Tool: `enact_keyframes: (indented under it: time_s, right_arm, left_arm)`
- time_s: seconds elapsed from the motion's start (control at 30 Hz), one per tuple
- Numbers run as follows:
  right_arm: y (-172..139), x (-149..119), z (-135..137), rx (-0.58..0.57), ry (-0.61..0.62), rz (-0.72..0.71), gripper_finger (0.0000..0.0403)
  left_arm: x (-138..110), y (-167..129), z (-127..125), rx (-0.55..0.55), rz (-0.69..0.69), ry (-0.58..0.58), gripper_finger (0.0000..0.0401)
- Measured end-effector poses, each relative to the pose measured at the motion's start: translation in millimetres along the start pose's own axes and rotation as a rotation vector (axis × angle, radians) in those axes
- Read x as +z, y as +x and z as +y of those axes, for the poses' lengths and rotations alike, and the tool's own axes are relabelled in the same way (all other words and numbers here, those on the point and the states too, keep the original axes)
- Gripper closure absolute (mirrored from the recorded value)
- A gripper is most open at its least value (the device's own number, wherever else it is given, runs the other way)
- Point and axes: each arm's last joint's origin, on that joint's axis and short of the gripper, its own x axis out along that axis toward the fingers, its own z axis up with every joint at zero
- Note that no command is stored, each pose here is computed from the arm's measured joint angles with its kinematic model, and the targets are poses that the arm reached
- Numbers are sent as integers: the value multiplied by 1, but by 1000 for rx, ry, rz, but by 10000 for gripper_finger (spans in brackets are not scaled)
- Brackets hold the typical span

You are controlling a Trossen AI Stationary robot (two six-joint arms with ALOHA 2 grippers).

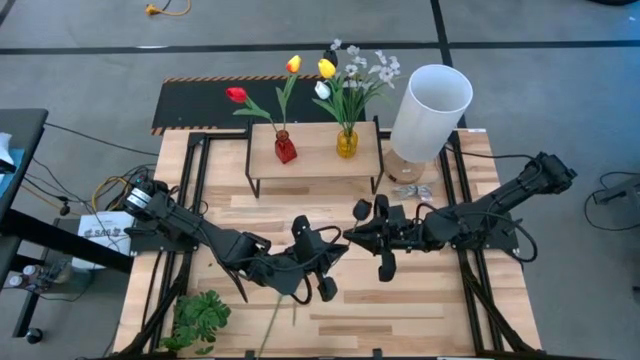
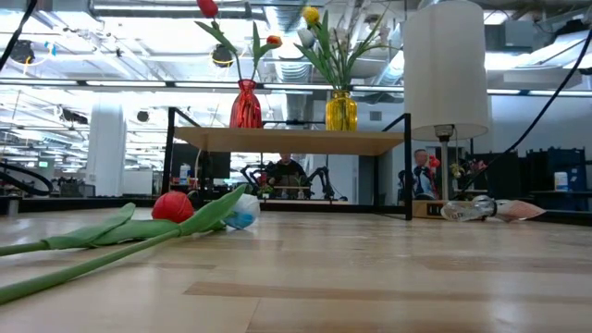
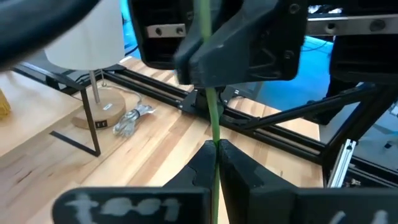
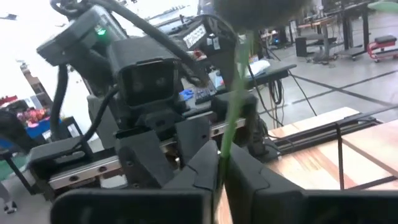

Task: Pick and place flowers into a vace then onto a shelf
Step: Put the black tulip into the red flower vase

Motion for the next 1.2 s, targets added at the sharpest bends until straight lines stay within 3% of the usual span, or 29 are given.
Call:
enact_keyframes:
  time_s: [0.4, 0.7, 0.93, 1.03, 1.13, 1.2]
  right_arm:
    - [-1, 1, -1, -32, -22, -9, 399]
    - [-35, 14, -1, -51, -75, 69, 401]
    - [-54, 11, 4, -41, -85, 154, 402]
    - [-56, 3, 6, -41, -91, 215, 402]
    - [-55, -4, 8, -47, -90, 258, 402]
    - [-57, -8, 9, -46, -93, 278, 402]
  left_arm:
    - [2, 6, 8, 20, 13, -55, 392]
    - [12, -3, 9, -65, 33, -55, 300]
    - [47, -30, 20, -131, -46, -56, 260]
    - [70, -44, 17, -275, -163, -68, 261]
    - [89, -55, 9, -569, -277, -50, 267]
    - [88, -57, 4, -712, -268, -25, 273]
